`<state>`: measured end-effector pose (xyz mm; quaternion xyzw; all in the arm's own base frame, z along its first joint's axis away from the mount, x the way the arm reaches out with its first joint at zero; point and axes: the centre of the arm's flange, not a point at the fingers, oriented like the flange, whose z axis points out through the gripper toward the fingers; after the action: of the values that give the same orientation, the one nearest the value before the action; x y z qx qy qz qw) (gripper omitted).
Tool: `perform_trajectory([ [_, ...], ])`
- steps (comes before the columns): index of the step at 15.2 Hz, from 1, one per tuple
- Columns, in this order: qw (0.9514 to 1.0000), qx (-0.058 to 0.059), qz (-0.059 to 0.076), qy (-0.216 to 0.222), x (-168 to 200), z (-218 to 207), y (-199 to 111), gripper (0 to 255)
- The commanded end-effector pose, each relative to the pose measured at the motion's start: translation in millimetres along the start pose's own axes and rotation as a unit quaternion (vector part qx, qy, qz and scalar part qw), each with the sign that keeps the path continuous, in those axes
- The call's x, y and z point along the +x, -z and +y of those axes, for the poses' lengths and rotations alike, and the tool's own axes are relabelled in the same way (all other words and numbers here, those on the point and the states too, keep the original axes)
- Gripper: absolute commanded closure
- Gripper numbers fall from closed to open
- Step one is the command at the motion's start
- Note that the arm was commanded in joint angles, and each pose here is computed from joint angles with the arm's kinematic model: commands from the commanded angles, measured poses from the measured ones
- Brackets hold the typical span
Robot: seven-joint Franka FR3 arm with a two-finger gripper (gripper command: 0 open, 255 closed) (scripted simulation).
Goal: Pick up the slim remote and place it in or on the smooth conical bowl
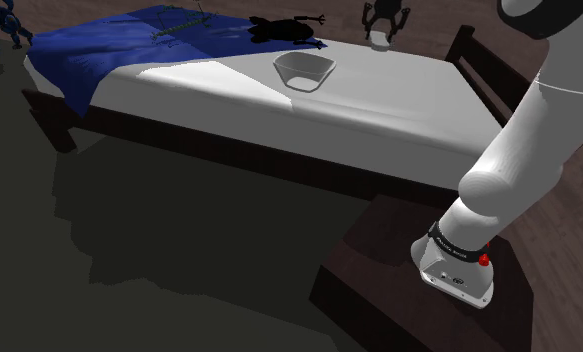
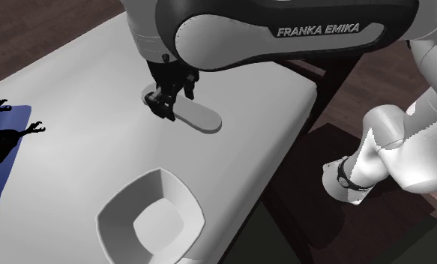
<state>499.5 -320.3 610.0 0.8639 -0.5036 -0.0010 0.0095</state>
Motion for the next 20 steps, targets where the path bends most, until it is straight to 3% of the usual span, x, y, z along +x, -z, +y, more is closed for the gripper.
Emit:
perform_trajectory([
  [1,1.0,0.0,0.0,0.0,-10,-22,3,255],
  [17,1.0,0.0,0.0,0.0,-77,-222,14,255],
  [20,1.0,0.0,0.0,0.0,-80,-232,4,255],
])
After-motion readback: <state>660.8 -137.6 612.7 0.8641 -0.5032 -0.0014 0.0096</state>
